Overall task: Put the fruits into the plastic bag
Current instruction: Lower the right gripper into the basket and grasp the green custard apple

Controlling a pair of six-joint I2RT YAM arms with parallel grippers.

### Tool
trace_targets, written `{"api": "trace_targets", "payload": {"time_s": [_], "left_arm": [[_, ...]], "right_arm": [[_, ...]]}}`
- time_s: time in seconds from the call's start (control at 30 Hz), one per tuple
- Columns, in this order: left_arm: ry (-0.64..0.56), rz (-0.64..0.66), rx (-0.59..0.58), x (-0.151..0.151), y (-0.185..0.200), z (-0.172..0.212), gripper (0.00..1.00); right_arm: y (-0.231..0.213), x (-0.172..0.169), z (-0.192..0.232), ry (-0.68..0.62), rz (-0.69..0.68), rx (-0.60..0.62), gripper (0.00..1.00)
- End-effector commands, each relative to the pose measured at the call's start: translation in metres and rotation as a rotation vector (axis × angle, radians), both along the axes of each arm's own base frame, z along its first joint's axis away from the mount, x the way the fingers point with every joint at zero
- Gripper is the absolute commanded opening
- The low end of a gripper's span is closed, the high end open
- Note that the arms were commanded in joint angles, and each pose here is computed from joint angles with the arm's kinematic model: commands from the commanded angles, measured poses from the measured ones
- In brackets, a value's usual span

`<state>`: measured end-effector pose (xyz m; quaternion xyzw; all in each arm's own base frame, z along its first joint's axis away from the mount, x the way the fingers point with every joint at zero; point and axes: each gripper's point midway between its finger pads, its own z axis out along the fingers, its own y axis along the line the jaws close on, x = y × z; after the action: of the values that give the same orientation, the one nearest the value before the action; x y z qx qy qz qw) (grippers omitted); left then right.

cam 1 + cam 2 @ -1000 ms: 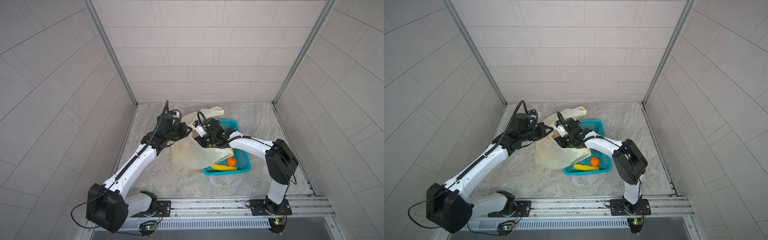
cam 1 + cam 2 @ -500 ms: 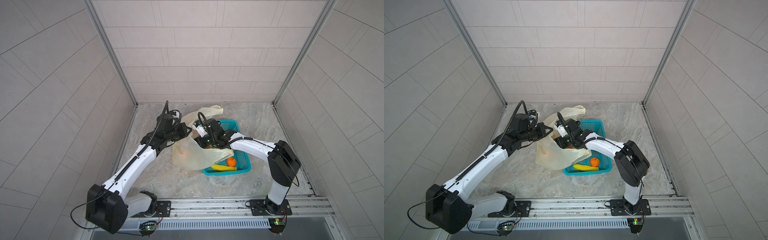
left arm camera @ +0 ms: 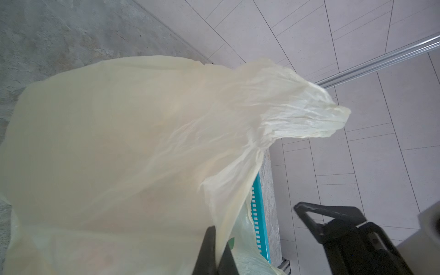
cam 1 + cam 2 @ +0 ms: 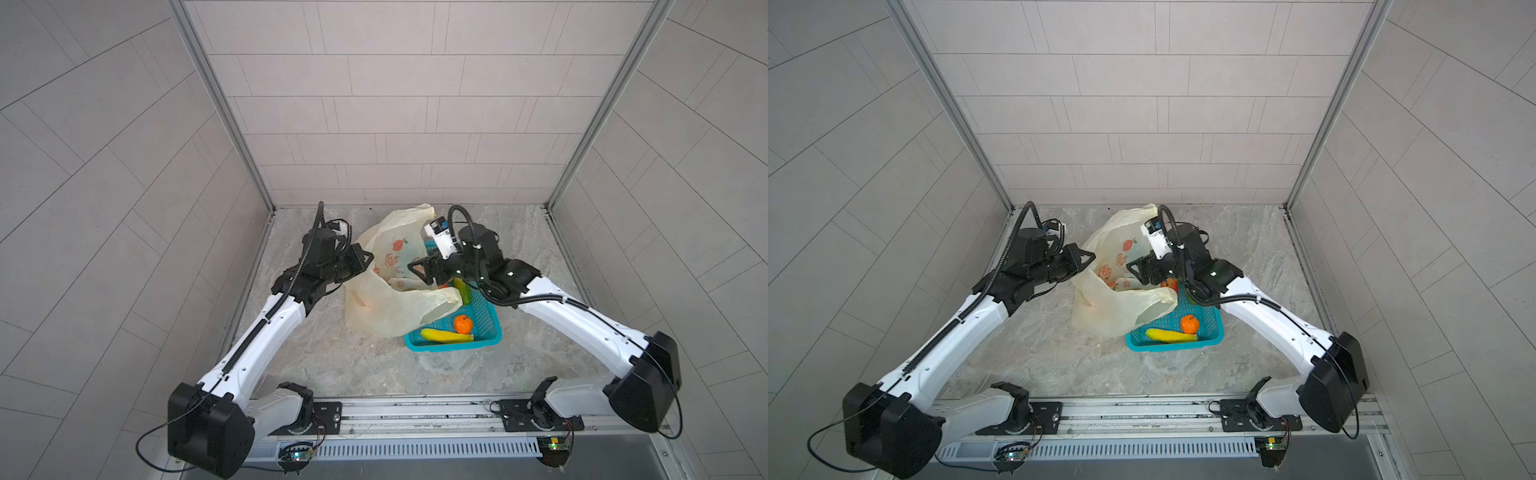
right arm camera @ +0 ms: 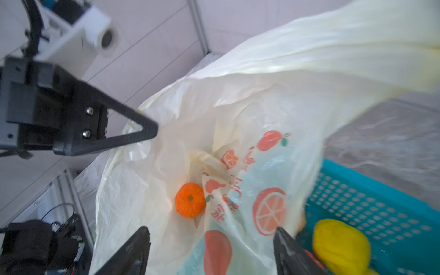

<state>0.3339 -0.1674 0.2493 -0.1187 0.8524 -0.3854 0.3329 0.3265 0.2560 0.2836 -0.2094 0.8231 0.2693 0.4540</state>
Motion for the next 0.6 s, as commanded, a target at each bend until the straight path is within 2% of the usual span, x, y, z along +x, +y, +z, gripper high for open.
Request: {"api": "trace_targets", "payload": {"time_s": [0.0,0.13,0.23,0.4,0.57], "left_arm": [[-0.011,0.0,0.017,-0.004,0.005,-0.001,0.0],[-0.005,0.002,0.026,-0.003,0.006,-0.005,0.0],[-0.009,-0.002,0.024,-0.001,0.005,-0.003,0.0],[-0.011,-0.008,0.022,0.001,0.004,-0.001,0.0],[-0.013,-0.006,0.023,0.0,0.004,0.001,0.0]], "right_arm": [[-0.058,0.008,-0.012,0.001,-0.232,-0.044,0.78],[-0.129,0.006,-0.036,0.032,-0.531,-0.033,0.78],[-0.15,-0.001,-0.064,0.086,-0.611,-0.011,0.77],[-0.116,-0.008,-0.118,0.204,-0.461,-0.046,0.74],[-0.045,-0.021,-0.15,0.278,-0.145,-0.104,0.73]]}}
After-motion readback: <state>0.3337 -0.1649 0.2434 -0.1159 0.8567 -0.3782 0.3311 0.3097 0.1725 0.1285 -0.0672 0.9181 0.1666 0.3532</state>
